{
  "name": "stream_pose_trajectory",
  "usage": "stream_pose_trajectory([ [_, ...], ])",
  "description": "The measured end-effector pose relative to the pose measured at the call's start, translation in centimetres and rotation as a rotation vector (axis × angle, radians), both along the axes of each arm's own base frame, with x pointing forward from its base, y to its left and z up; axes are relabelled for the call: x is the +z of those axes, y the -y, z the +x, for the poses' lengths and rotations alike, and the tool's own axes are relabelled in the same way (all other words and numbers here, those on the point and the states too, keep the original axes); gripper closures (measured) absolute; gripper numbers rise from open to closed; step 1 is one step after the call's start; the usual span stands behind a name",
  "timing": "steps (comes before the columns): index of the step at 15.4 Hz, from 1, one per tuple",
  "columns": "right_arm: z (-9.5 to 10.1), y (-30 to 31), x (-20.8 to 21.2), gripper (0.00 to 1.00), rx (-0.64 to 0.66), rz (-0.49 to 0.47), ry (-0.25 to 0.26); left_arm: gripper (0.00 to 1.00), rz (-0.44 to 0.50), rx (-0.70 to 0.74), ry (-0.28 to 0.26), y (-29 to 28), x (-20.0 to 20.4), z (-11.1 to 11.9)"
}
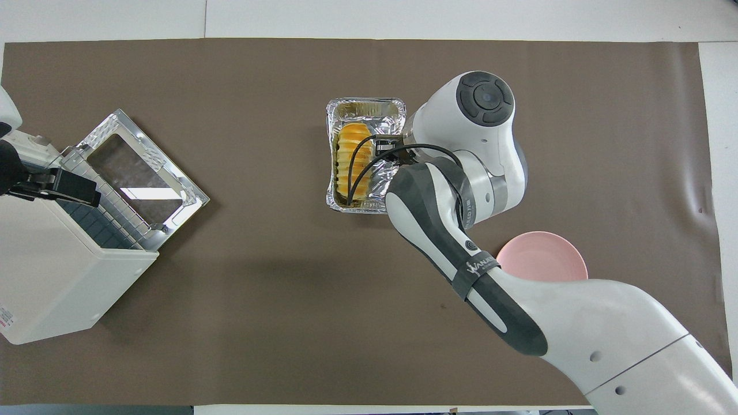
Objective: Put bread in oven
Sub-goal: 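Grasp the foil tray edge with the right gripper and slide it toward the oven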
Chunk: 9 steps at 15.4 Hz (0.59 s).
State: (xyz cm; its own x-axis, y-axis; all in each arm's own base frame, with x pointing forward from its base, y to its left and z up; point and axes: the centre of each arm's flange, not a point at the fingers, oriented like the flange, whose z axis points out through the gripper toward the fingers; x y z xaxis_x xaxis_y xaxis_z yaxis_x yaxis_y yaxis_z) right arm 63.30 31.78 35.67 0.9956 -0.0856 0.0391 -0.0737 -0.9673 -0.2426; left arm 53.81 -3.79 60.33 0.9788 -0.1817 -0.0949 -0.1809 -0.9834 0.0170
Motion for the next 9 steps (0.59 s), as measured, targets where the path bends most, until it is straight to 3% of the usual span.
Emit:
stream_pose_trajectory([
  [9, -1.3, -1.4, -2.6, 0.98, 0.001, 0.004, -0.014, 0.00, 0.000, 0.000, 0.000, 0.0, 0.0, 0.0],
])
